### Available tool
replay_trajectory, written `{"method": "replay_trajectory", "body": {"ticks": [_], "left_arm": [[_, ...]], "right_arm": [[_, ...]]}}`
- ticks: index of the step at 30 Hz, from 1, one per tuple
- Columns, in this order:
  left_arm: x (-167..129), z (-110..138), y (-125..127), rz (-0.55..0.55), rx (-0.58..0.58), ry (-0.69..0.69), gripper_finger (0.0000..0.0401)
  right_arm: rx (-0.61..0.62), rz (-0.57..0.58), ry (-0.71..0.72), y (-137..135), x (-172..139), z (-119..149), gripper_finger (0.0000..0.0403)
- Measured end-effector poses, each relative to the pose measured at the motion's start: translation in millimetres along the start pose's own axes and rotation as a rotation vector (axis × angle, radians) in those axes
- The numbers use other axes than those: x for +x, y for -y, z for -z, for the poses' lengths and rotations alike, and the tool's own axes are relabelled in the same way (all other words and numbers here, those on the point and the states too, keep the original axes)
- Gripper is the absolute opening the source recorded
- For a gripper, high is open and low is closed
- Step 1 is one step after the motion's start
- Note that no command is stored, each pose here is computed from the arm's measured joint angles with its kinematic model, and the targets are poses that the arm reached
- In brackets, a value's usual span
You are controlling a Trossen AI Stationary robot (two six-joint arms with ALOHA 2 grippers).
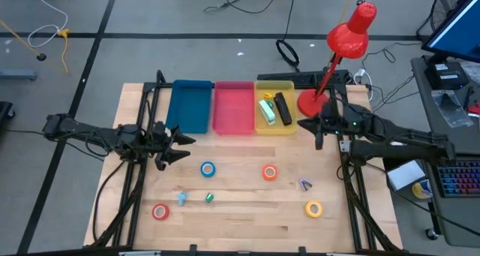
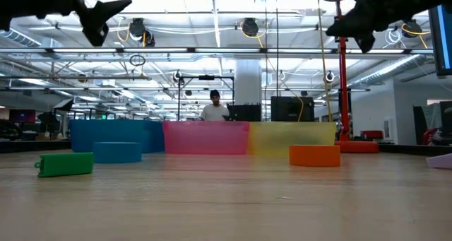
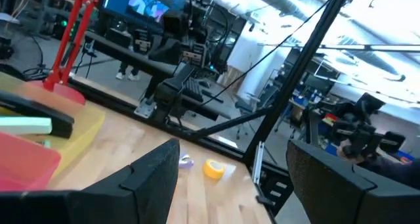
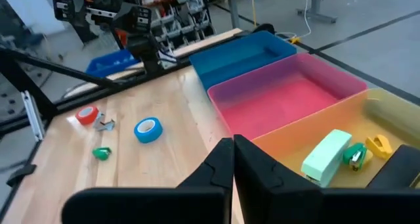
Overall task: Pick and place Stapler, Stapler remover, tape
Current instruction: Put the green stapler into the yellow bin
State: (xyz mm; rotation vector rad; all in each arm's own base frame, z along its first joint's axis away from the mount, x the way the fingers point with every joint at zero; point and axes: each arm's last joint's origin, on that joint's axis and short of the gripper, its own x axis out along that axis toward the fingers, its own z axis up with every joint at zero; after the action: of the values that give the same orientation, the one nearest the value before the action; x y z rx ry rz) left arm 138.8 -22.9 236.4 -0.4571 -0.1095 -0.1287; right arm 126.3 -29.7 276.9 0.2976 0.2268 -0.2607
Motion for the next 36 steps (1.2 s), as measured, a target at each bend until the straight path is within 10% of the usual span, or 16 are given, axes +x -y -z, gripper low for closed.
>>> {"method": "replay_trajectory", "body": {"ticks": [17, 36], "left_arm": [[101, -33, 55, -0.103, -0.081, -0.462, 0.0273], [146, 65, 79, -0.514, -0.711, -1.038, 0.0273]], "right_arm": [[0.032, -0.042, 0.138, 8, -31, 30, 0.0001], [0.057, -0.050, 0.163, 12, -34, 43, 0.0001]]}}
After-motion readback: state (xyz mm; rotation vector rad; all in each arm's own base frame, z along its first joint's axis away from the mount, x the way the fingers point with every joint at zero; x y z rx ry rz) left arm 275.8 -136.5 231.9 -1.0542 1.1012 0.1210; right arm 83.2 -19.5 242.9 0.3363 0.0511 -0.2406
